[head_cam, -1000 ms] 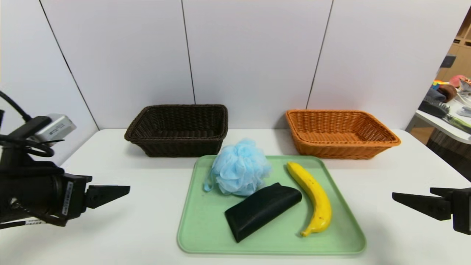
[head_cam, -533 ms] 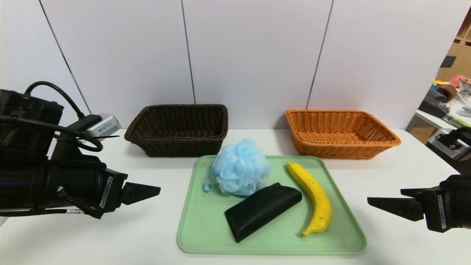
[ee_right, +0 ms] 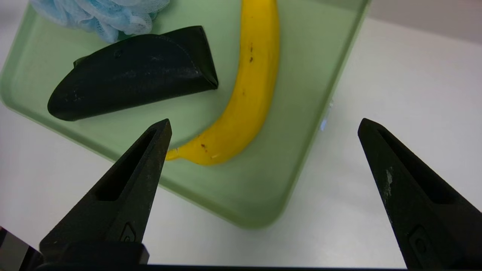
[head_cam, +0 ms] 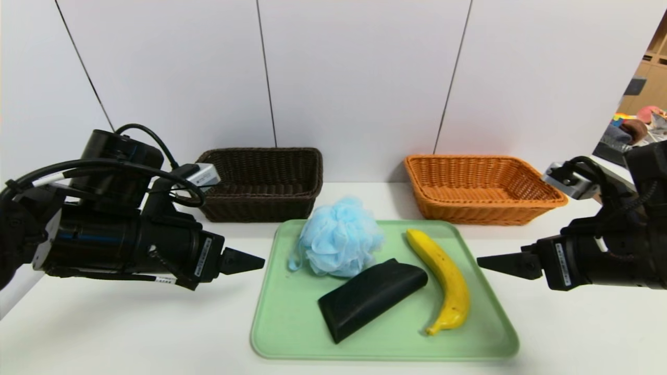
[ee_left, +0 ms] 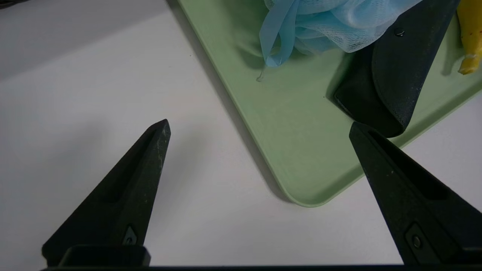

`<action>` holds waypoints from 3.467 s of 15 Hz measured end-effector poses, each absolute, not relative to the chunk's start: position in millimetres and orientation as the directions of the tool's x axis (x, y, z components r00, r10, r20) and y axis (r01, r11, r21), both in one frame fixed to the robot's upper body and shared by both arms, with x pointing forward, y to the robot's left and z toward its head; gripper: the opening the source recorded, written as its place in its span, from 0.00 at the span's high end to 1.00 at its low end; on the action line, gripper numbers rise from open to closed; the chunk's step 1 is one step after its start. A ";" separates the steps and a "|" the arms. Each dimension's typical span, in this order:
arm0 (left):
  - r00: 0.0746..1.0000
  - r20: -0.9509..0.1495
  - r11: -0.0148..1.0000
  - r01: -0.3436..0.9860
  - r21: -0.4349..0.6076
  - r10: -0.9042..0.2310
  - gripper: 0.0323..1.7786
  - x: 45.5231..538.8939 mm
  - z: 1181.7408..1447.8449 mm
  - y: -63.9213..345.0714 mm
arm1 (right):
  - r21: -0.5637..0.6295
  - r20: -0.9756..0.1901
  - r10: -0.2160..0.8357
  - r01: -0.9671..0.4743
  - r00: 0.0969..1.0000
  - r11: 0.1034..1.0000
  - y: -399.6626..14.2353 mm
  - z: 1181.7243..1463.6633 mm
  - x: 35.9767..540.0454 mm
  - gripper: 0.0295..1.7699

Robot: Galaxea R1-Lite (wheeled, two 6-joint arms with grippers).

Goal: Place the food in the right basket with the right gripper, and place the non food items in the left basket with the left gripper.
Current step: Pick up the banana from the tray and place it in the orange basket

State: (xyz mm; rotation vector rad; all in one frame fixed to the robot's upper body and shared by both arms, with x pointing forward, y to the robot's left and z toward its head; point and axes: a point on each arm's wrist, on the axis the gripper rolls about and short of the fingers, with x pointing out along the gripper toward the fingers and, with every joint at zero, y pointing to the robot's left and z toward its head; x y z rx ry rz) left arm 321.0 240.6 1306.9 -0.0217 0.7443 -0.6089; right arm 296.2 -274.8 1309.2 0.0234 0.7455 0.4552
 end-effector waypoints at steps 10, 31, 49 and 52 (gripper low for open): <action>0.559 -0.660 0.841 0.492 -0.224 -0.503 0.05 326.6 1297.7 235.4 | 0.085 -0.788 0.297 -0.382 0.540 0.920 -210.8 1292.4 357.4 0.03; 0.556 -0.662 0.844 0.483 -0.235 -0.502 0.05 325.5 1296.7 235.6 | 0.009 -0.855 0.133 -0.242 0.501 0.970 -193.1 1252.3 401.2 0.03; 0.563 -0.654 0.843 0.486 -0.232 -0.505 0.05 323.3 1299.4 236.4 | 0.026 -0.848 0.159 -0.260 0.505 0.965 -191.8 1261.6 394.1 0.75; 0.564 -0.652 0.842 0.487 -0.233 -0.507 0.05 323.0 1300.2 236.5 | 0.037 -0.817 0.178 -0.257 0.549 0.966 -197.8 1282.5 387.9 0.75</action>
